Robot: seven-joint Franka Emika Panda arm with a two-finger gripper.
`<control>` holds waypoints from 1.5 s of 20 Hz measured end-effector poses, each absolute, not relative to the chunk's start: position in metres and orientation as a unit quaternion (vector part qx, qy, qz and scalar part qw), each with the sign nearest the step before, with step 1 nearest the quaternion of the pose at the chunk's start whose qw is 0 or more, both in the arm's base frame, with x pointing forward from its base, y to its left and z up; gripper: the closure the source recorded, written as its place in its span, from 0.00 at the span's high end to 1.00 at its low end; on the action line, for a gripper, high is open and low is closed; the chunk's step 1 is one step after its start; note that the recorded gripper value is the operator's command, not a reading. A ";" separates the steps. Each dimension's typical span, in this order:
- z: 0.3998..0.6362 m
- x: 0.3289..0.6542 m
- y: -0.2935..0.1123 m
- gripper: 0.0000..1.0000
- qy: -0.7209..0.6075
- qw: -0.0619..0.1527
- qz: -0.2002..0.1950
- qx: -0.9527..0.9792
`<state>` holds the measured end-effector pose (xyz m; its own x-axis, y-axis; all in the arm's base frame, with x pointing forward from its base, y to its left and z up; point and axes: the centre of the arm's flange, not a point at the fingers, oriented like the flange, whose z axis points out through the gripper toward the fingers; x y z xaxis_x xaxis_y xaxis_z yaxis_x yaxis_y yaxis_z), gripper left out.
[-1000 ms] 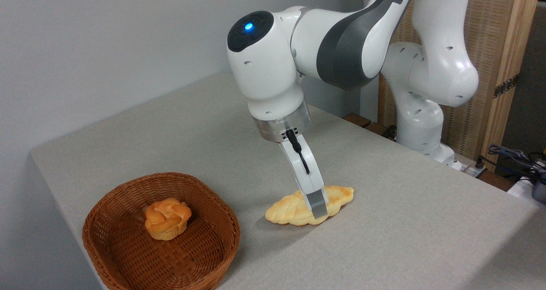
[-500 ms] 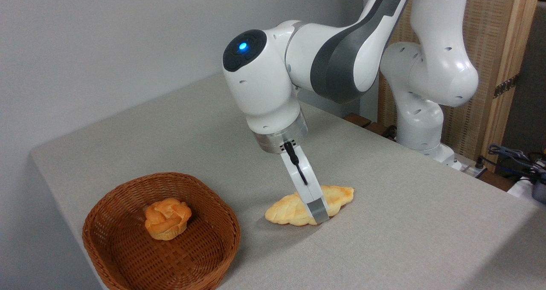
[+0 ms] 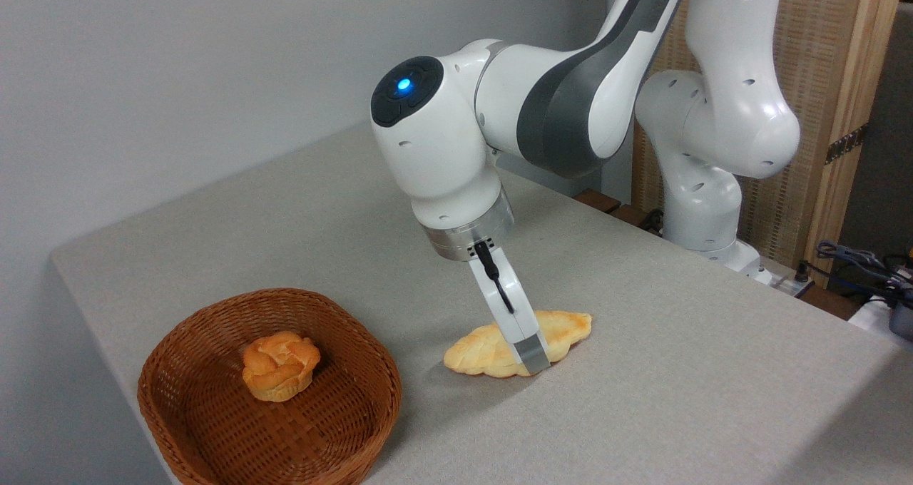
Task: Put bread into the basket
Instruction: 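Lower the gripper onto the middle of the bread roll and close, then lift the bread roll and carry it over the woven basket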
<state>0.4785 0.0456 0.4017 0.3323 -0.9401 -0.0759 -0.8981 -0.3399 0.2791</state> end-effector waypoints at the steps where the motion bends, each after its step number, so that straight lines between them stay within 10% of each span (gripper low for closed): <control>1: 0.402 0.478 0.046 0.34 -0.567 0.094 -0.112 0.811; 19: 0.409 0.481 0.044 0.37 -0.569 0.089 -0.106 0.811; 30: 0.543 0.521 0.033 0.38 -0.555 0.050 0.009 0.830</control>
